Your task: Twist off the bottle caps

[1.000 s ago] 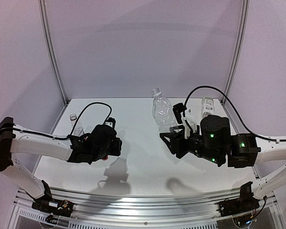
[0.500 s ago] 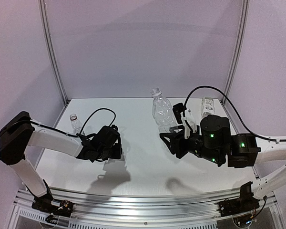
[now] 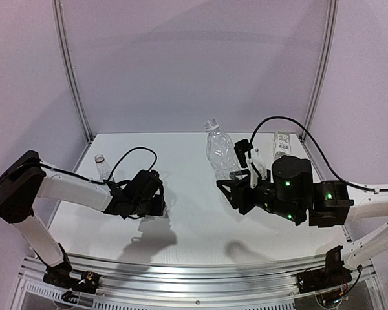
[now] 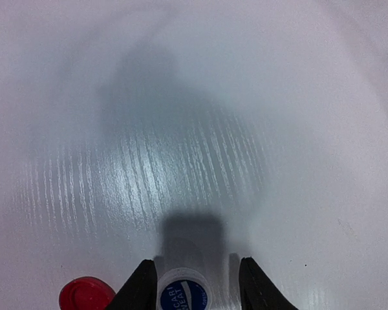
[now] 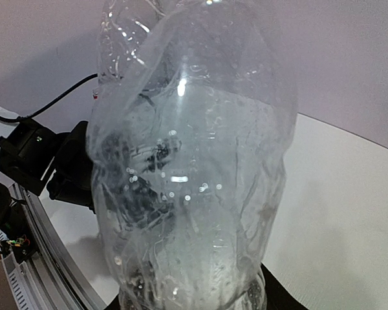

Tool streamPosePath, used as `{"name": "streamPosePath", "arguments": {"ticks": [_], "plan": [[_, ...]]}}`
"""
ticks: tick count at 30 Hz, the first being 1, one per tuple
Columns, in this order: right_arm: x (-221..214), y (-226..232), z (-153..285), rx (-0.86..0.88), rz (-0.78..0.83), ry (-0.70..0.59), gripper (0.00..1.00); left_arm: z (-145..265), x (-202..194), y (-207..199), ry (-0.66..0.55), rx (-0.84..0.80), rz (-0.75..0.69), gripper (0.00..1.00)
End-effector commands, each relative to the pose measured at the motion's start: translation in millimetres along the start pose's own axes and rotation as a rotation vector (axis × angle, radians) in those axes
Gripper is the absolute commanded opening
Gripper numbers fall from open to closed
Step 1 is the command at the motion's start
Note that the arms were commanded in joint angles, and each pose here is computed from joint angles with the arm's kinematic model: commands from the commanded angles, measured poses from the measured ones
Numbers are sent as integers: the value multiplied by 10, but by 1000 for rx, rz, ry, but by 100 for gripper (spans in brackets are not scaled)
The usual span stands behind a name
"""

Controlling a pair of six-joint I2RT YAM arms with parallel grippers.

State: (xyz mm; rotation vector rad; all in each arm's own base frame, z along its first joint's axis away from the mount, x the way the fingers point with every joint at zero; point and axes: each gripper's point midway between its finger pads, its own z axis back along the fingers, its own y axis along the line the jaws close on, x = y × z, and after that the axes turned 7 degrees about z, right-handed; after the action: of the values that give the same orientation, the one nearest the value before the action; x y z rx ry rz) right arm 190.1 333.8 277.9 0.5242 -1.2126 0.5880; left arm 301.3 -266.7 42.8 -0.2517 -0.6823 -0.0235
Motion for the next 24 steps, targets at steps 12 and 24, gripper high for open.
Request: {"name": "streamPosePath", "arguments": {"ticks": [12, 24], "plan": [[32, 56, 35, 47, -13, -24, 0, 1421, 544, -614, -266, -217, -174, 77], [103, 405, 119, 261, -5, -60, 0, 2842, 691, -1122, -441, -745, -258, 95]]}}
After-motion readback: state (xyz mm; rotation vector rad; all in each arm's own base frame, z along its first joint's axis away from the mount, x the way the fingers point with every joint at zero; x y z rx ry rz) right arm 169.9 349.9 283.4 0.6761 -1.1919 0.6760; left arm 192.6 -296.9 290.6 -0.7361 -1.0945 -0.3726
